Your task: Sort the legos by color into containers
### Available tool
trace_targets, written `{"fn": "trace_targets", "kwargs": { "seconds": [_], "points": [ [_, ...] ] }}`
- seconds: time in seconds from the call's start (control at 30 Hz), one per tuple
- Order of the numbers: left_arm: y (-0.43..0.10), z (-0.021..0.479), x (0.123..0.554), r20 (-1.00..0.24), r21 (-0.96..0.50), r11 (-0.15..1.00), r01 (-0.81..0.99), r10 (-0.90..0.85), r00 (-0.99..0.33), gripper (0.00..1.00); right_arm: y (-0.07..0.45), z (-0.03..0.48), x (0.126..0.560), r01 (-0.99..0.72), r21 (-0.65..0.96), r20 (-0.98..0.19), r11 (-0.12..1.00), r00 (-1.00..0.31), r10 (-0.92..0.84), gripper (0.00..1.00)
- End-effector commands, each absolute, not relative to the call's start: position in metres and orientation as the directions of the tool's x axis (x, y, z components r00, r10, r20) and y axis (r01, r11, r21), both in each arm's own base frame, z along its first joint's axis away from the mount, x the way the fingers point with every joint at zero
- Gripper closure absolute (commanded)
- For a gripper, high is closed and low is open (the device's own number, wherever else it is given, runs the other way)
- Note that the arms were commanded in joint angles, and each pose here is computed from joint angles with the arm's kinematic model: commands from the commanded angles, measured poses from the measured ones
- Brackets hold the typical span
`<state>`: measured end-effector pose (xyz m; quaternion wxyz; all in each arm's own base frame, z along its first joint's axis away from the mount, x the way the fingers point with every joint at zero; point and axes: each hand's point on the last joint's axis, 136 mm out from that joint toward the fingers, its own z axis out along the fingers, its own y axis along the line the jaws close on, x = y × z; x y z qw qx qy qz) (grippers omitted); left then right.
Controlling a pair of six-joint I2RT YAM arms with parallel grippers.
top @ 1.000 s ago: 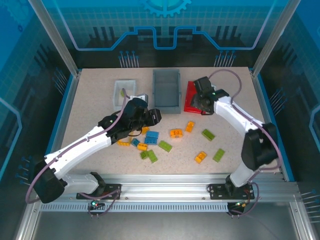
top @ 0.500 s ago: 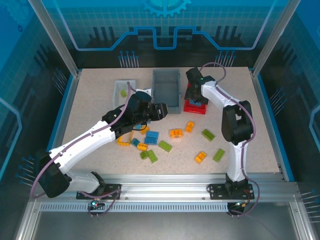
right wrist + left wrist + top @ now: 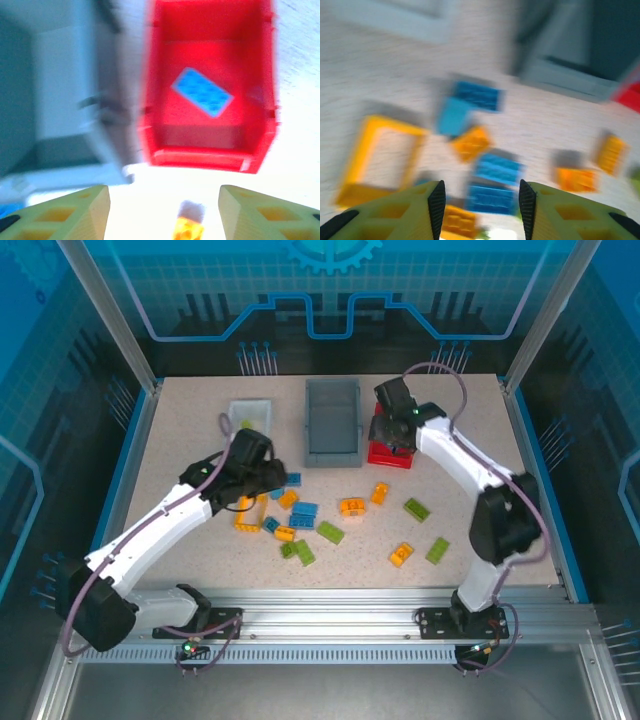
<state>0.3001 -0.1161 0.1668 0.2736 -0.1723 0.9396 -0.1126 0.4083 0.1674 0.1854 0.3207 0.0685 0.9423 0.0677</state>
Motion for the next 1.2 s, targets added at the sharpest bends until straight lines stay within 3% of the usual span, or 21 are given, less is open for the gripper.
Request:
{"fn": "trace_targets", "kwargs": {
  "seconds": [0.0,0.17,0.37,0.6,0.9,1.07,1.17],
  "points": [
    [-0.077,0.125,0.272,-0.358,-0.186,0.929,-0.319,-0.366,-0.859,0.53,0.261,0.212,0.360,-0.318,0.315,-0.706,0.894,-0.708,-0.003,0.41],
    [-0.056,0.087,0.282,-0.278,-0.164,0.926,-0.339,-0.373,-0.885,0.54,0.333,0.206,0.268,-0.578,0.413,-0.724,0.704,-0.677,-0.130,0.41],
    [-0.054,0.050,0.291,-0.197,-0.144,0.937,-0.318,-0.342,-0.919,0.57,0.352,0.180,0.221,-0.589,0.448,-0.673,0.672,-0.718,-0.181,0.40],
    [-0.046,0.027,0.292,-0.173,-0.083,0.932,-0.354,-0.363,-0.915,0.75,0.355,0.176,0.215,-0.579,0.464,-0.657,0.670,-0.733,-0.177,0.41],
    [-0.035,0.036,0.292,-0.225,-0.036,0.927,-0.372,-0.371,-0.901,1.00,0.352,0.181,0.216,-0.576,0.462,-0.664,0.675,-0.729,-0.167,0.42],
    [-0.035,0.092,0.302,-0.361,-0.030,0.936,-0.351,-0.338,-0.869,1.00,0.336,0.212,0.223,-0.574,0.436,-0.733,0.693,-0.673,-0.096,0.44],
    [-0.064,0.146,0.320,-0.440,-0.084,0.958,-0.272,-0.281,-0.853,1.00,0.303,0.236,0.239,-0.488,0.391,-0.792,0.780,-0.610,0.015,0.41]
  ]
}}
